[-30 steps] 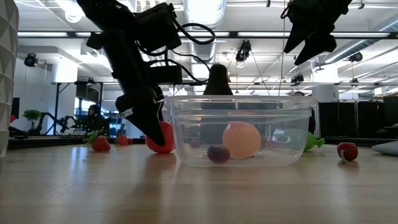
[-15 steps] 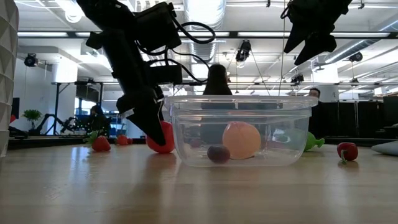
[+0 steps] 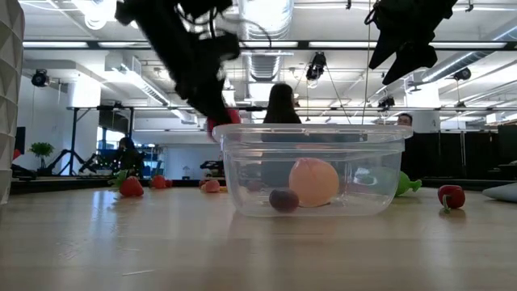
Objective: Pick and placing Produce into tupperware
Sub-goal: Put the red apple into the transparent bin, then put the green melon into the transparent bin
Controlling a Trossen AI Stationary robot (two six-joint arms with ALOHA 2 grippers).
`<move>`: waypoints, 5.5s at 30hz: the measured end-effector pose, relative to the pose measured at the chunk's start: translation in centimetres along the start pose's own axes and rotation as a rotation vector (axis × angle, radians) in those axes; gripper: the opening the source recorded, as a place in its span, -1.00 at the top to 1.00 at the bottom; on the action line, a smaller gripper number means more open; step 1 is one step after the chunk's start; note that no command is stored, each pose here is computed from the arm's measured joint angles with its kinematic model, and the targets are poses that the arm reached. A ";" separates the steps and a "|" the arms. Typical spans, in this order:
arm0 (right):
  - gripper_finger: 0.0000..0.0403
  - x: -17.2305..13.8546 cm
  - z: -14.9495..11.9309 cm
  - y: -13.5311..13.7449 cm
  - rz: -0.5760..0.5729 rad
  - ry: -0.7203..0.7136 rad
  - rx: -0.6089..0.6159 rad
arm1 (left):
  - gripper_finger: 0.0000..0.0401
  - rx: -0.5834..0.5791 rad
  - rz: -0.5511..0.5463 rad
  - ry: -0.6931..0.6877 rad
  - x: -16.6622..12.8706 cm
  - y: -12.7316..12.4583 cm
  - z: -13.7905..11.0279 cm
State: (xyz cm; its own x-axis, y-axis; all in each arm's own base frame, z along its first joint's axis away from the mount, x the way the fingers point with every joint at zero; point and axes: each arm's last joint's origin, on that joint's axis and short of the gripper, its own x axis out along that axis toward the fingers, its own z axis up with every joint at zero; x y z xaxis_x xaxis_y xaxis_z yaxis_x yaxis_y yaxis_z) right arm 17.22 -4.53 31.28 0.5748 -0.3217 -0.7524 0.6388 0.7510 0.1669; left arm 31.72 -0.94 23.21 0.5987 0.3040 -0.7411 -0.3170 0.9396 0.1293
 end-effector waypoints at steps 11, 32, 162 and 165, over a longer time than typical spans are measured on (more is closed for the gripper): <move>-0.62 0.0 -0.2 -0.1 -0.009 0.018 -0.027 | -0.28 -0.125 -0.369 -0.052 -0.1 -5.1 1.5; -0.62 0.0 -0.6 -0.3 -0.029 0.065 -0.094 | -0.60 -0.407 -0.393 0.111 2.8 -7.0 2.2; -0.24 14.6 -1.2 14.8 0.235 0.399 -0.277 | -0.66 -0.159 0.177 0.068 -10.1 4.4 -9.6; -0.33 14.6 -1.3 14.9 0.238 0.400 -0.281 | -0.66 -0.160 0.175 0.068 -10.1 4.4 -9.6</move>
State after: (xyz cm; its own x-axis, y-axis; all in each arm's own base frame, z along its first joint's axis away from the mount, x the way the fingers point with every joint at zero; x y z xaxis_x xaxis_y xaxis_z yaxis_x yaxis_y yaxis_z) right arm 34.45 2.66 21.97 0.4123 0.0789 -0.9076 0.3223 0.9192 0.2264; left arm 17.26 -1.34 24.96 0.4751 0.4432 -0.7602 -0.5269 0.8352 0.1576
